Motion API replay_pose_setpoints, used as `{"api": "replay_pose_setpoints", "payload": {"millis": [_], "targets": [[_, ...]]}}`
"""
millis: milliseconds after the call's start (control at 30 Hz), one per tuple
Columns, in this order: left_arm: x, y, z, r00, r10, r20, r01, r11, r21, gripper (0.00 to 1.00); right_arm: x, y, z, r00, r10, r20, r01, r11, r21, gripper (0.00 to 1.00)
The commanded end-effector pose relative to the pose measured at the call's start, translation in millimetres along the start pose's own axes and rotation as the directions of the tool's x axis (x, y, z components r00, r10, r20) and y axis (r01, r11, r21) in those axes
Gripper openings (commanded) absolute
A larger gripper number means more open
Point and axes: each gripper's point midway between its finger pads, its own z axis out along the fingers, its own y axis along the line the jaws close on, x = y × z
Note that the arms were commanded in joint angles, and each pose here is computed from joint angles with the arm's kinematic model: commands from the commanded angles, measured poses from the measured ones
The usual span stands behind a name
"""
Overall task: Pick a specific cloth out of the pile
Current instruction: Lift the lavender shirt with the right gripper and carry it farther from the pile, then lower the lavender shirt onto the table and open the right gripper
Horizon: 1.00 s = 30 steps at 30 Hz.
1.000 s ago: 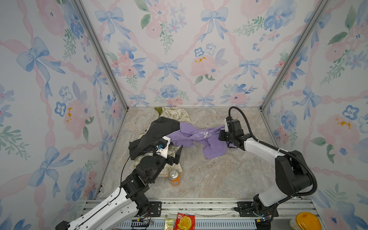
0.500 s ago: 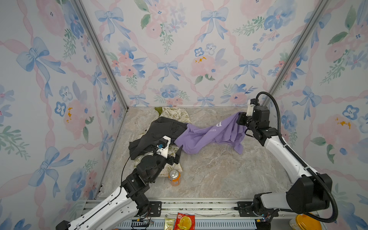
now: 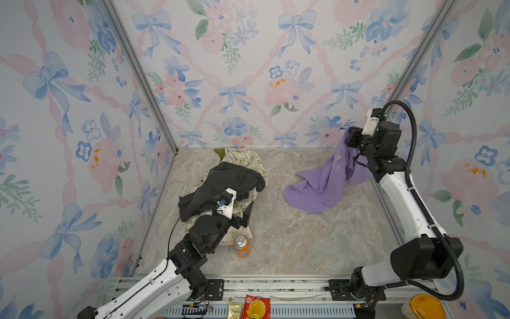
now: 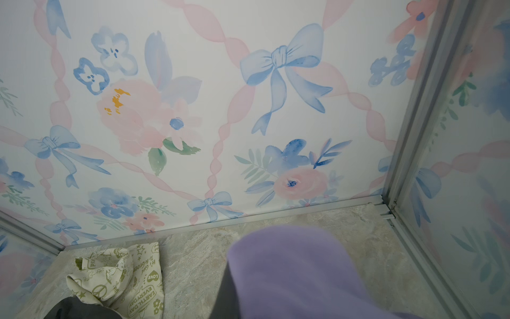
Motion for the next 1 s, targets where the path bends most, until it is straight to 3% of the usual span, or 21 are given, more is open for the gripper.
{"api": "replay_pose_setpoints", "payload": {"millis": [0, 333, 667, 967], "targets": [[-1.2, 0.3, -0.3, 1.000, -0.001, 0.014, 0.001, 1.000, 0.005, 0.98, -10.0, 0.7, 7.6, 0.999, -0.039, -0.003, 0.038, 0.999, -0.013, 0.00], [-1.4, 1.2, -0.3, 1.000, -0.005, 0.014, 0.005, 1.000, 0.006, 0.98, -23.5, -8.3, 22.0, 0.998, -0.058, -0.033, 0.058, 0.998, -0.010, 0.00], [-1.1, 2.7, 0.3, 1.000, -0.007, 0.013, 0.007, 1.000, 0.002, 0.98, 68.4, -61.2, 26.8, 0.971, -0.084, -0.222, 0.107, 0.990, 0.094, 0.00], [-0.3, 4.2, 0.9, 1.000, -0.013, 0.010, 0.013, 1.000, 0.000, 0.98, 161.1, -138.4, -4.4, 0.909, 0.045, -0.415, 0.097, 0.944, 0.315, 0.04]]}}
